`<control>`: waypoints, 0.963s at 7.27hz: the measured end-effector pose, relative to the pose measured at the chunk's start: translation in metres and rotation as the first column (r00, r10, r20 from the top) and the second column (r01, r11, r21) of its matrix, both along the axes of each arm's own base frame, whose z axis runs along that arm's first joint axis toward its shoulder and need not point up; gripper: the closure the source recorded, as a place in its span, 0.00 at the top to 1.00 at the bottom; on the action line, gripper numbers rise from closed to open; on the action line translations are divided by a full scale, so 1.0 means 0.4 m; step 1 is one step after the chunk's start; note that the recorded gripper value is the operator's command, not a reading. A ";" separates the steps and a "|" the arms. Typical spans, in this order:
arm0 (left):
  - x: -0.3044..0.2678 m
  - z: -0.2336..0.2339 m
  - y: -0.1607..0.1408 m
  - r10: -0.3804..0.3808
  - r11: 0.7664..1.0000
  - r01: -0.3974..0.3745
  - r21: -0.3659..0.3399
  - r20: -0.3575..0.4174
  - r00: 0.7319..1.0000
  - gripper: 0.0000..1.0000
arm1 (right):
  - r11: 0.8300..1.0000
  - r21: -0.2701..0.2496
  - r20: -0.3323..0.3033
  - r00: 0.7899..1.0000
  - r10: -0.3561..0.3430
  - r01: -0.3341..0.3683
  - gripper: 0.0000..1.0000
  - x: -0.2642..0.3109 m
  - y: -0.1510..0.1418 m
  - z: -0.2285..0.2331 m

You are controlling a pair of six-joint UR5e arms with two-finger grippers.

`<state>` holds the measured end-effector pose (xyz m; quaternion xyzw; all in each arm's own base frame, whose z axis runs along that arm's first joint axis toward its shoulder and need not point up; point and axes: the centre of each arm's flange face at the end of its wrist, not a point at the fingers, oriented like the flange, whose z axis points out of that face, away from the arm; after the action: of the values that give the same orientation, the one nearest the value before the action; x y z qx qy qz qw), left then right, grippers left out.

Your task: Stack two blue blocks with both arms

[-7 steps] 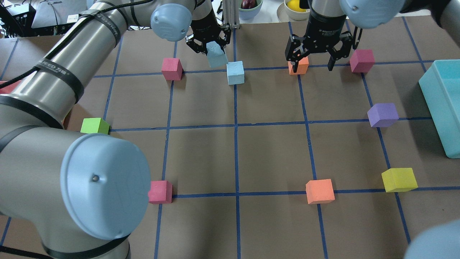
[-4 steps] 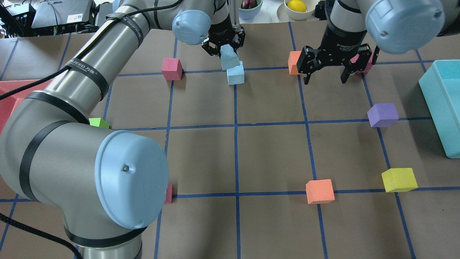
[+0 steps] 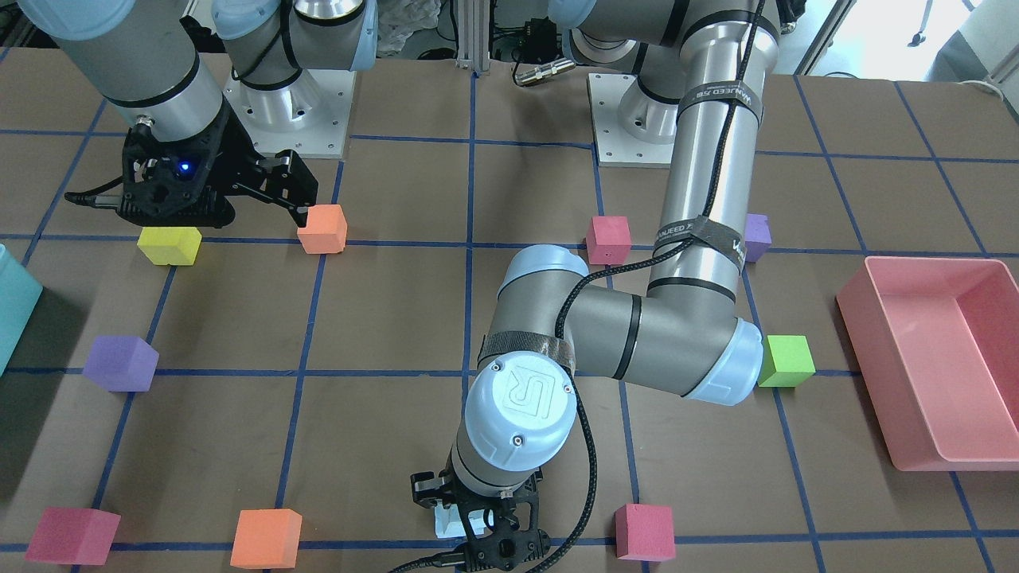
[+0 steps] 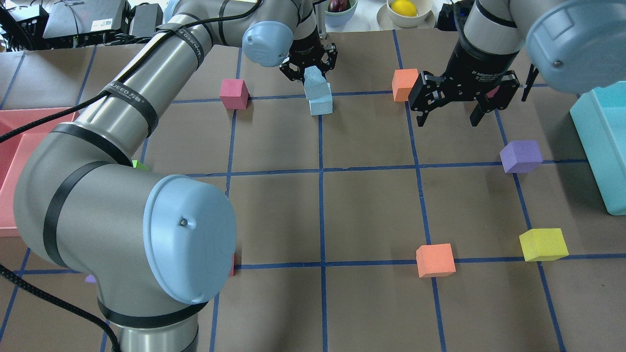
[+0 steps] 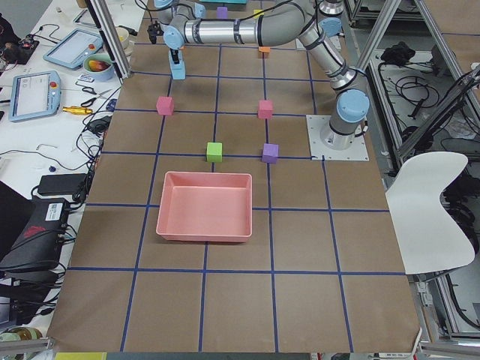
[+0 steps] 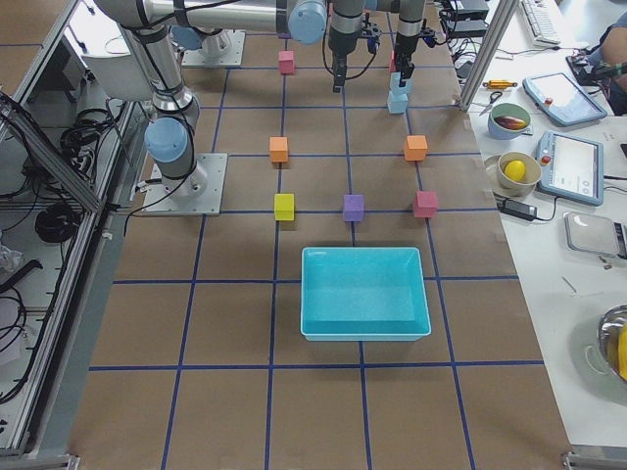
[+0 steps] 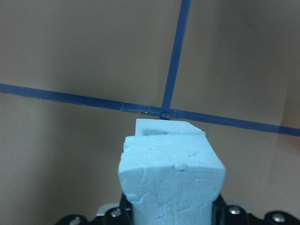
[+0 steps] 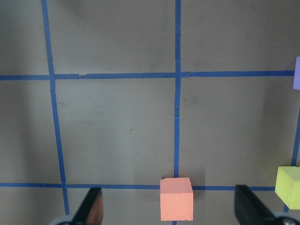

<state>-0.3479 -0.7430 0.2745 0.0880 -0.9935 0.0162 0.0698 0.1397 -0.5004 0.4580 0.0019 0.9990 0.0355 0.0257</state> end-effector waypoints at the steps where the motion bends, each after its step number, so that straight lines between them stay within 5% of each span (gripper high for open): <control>1: -0.002 -0.007 -0.002 -0.001 1.000 0.001 -0.002 0.000 1.000 0.03 | 1.000 0.001 -0.004 1.000 -0.002 0.002 1.00 -0.002 0.006 0.002; 2: -0.003 -0.012 -0.004 -0.002 1.000 0.002 -0.004 -0.001 1.000 0.14 | 1.000 0.001 -0.008 1.000 -0.003 0.003 1.00 -0.006 0.007 0.003; 3: -0.004 -0.022 -0.006 -0.005 1.000 0.005 -0.007 -0.002 1.000 0.39 | 1.000 0.001 -0.021 1.000 -0.005 0.005 1.00 -0.013 0.007 0.002; 4: -0.008 -0.033 -0.007 -0.006 1.000 0.006 -0.009 -0.002 1.000 0.99 | 1.000 0.005 -0.036 0.999 -0.005 0.005 1.00 -0.019 0.009 -0.002; 7: -0.034 -0.046 0.005 -0.009 1.000 0.009 -0.004 0.000 1.000 1.00 | 1.000 0.015 -0.051 0.999 -0.004 0.004 1.00 -0.025 0.030 -0.015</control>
<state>-0.3614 -0.7410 0.2560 0.0835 -0.9939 0.0178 0.0700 0.1298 -0.4885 0.4520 0.0050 0.9991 0.0431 0.0005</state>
